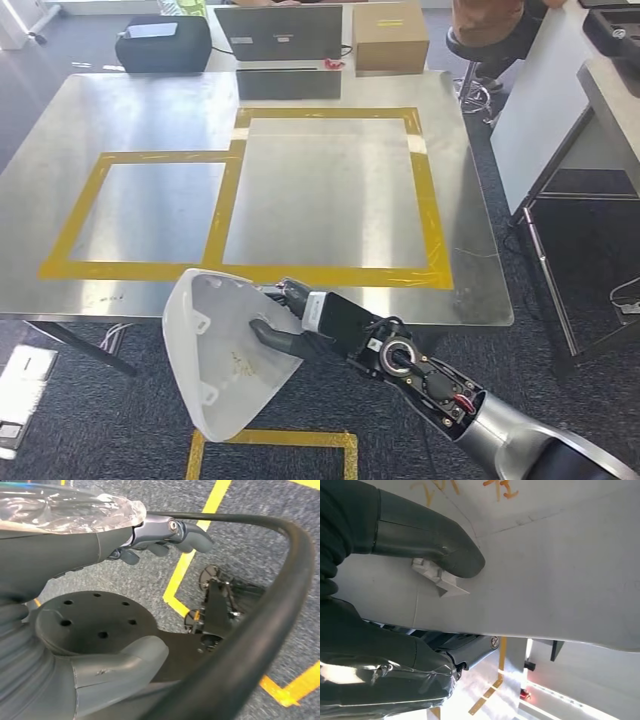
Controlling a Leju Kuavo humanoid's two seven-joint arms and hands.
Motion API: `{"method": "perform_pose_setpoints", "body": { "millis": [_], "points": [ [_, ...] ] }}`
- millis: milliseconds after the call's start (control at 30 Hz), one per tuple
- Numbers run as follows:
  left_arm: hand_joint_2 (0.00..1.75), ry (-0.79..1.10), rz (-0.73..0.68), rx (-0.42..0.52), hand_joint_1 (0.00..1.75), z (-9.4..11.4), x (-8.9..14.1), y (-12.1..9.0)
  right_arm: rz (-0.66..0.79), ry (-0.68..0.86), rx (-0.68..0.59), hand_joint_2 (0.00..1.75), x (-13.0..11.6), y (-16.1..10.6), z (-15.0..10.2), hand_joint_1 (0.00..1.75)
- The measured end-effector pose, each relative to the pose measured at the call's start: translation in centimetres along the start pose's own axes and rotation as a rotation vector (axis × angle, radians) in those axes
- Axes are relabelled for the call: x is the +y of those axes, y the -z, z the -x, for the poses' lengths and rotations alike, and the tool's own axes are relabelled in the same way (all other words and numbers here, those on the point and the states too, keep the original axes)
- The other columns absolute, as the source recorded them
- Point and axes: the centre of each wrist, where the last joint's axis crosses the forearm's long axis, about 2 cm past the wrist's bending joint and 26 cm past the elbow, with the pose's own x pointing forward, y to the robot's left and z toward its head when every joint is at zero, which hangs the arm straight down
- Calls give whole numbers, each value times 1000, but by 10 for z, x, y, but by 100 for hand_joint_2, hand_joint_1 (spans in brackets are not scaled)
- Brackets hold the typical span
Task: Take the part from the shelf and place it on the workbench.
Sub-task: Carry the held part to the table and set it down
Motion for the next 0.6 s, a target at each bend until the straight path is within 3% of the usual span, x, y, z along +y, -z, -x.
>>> {"method": "perform_pose_setpoints", "body": {
  "millis": [600],
  "points": [
    [175, 15, 7, -12, 0, -1, 4, 1, 32, -29, 1, 175, -6, 1, -4, 175]
  ]
}}
